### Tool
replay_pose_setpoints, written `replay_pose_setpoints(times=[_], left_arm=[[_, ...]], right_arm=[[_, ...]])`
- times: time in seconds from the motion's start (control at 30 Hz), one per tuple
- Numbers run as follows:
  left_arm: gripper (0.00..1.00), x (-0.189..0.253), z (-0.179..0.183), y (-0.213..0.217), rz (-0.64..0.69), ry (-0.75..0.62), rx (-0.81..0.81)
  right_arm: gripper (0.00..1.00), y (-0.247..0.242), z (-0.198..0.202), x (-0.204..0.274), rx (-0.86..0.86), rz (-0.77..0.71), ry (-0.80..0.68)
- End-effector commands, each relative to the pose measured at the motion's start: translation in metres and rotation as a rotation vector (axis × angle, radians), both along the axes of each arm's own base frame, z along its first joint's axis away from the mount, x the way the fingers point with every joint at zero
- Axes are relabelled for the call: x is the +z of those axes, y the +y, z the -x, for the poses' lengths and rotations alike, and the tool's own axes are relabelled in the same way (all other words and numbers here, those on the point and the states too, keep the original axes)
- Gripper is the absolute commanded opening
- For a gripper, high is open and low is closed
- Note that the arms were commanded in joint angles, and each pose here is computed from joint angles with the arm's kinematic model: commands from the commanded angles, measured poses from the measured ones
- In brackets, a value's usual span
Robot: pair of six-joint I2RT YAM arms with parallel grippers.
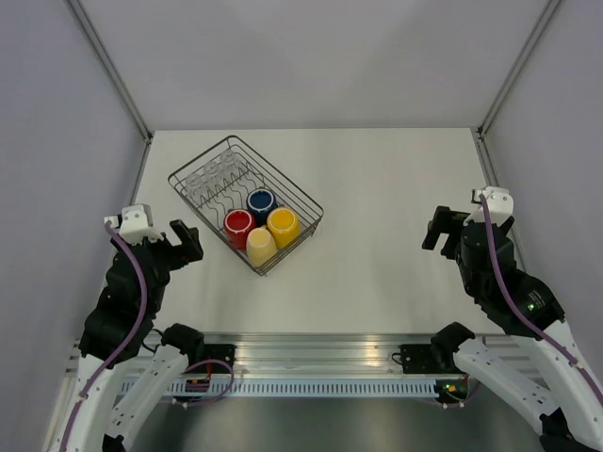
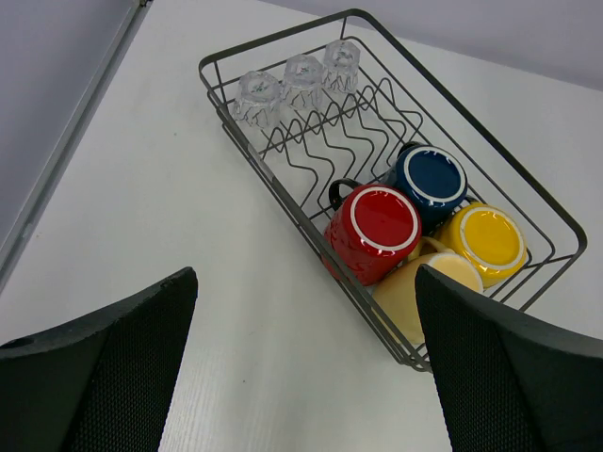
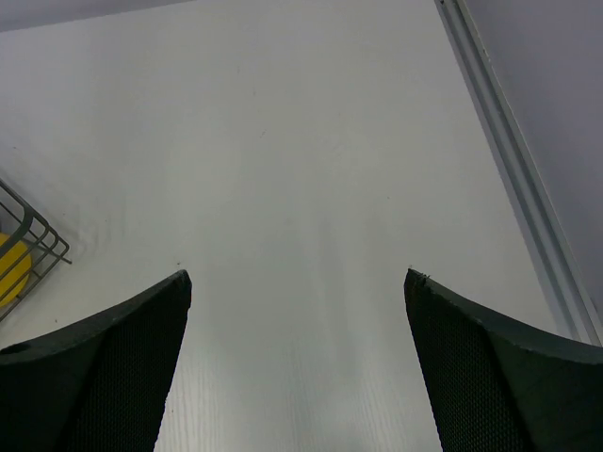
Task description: Unload the cups from the dish rack
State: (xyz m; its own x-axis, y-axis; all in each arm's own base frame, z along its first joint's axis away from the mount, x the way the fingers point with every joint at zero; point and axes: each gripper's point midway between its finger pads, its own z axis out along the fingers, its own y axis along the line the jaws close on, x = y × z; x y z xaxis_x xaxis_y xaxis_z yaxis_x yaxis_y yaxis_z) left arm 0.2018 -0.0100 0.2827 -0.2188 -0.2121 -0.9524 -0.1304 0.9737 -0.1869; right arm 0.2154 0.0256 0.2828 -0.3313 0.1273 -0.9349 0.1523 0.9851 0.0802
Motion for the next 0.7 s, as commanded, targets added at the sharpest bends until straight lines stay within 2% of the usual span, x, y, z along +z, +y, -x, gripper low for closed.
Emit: replay_pose_setpoints(times=[0.0, 0.23, 0.37, 0.53, 0.67], left_arm=[[1.00, 0.007, -0.005, -0.005, 0.043, -0.030, -0.006], [1.00, 0.008, -0.012, -0.006, 0.055, -0.006, 0.017], [1.00, 0.015, -0.020, -0.014, 0.115, 0.050, 0.031], [1.00, 0.024, -0.051, -0.025, 0.163, 0.113, 0.090], [1.00, 0.019, -0.087, -0.029, 0.125, 0.164, 0.154]], right_arm=[[0.98, -0.002, -0.003, 0.005, -0.024, -0.008, -0.025], [0.98, 0.007, -0.005, 0.009, 0.018, -0.027, -0.031], [0.98, 0.019, -0.007, 0.012, 0.083, -0.048, -0.039], [0.98, 0.028, -0.008, 0.019, 0.114, -0.092, -0.063], [0.98, 0.040, -0.012, 0.018, 0.160, -0.113, -0.056]])
